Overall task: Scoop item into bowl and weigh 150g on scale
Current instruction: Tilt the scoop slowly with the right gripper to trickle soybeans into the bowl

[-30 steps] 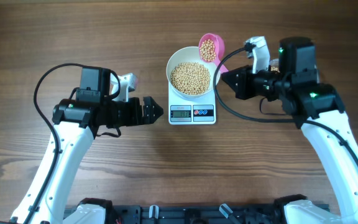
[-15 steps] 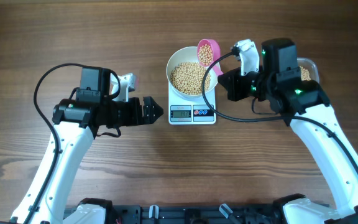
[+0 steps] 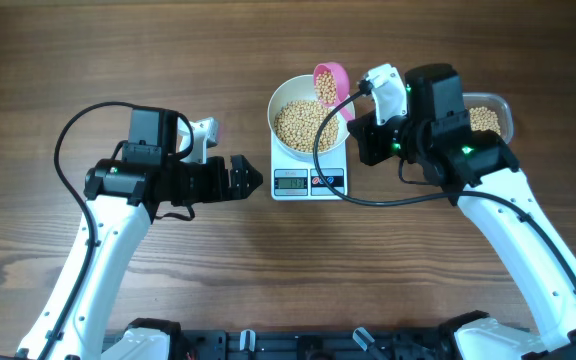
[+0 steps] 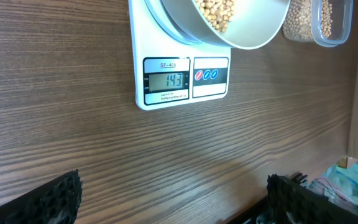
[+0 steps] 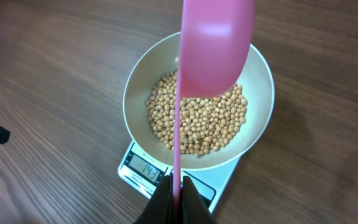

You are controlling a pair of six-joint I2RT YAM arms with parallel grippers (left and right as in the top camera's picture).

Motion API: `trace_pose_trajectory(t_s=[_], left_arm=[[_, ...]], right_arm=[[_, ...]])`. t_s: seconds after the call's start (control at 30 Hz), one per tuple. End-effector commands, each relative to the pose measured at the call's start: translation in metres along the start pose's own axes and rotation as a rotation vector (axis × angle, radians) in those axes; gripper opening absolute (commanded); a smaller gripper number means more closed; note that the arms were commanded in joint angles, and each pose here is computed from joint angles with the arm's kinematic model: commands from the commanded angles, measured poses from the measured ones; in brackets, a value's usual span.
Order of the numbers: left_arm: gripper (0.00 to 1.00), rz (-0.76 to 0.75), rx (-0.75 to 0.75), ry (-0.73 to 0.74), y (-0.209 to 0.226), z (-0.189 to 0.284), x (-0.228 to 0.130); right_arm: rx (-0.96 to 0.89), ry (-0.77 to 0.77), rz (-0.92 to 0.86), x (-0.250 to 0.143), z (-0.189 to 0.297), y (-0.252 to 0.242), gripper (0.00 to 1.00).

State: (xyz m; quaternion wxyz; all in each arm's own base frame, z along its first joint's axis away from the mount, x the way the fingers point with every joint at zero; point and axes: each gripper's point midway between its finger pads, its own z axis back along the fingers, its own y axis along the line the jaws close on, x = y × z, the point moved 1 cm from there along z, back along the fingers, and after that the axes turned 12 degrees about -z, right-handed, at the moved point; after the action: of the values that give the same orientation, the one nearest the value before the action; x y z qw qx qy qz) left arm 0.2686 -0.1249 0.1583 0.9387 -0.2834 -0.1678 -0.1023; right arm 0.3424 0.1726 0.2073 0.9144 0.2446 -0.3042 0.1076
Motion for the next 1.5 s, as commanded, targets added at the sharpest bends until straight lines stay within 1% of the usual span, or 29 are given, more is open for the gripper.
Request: trace_pose_trajectory(t_s=[0.0,0.43,1.17,1.33,1.47], left_arm=[[1.0,-0.015,-0.015,-0.021,-0.0061,0.0044,0.0074],[1.0,-0.015,-0.015,-0.021,-0.0062,0.0043,0.0074],[1.0,-0.015,-0.015,-0.021,-0.0062,0.0043,0.0074],[1.0,-0.015,-0.015,-0.021,-0.0061,0.0044,0.0074],[1.0,-0.015,-0.015,-0.021,-0.0062,0.0043,0.0074]], right_arm=[[-0.022,-0.022,0.052,0.0086,0.0007,-0.0006,0.04],[-0.055,-0.023,0.066,0.0078,-0.0014,-0.0007,0.04],[-0.054,-0.024,0.068,0.0079,-0.0014,-0.0006,0.04],[-0.056,-0.022,0.139,0.0079,-0.0014,-0.0007,0.04],[-0.063,-0.023,0.143,0.0082,-0.0013,-0.0018,0.04]])
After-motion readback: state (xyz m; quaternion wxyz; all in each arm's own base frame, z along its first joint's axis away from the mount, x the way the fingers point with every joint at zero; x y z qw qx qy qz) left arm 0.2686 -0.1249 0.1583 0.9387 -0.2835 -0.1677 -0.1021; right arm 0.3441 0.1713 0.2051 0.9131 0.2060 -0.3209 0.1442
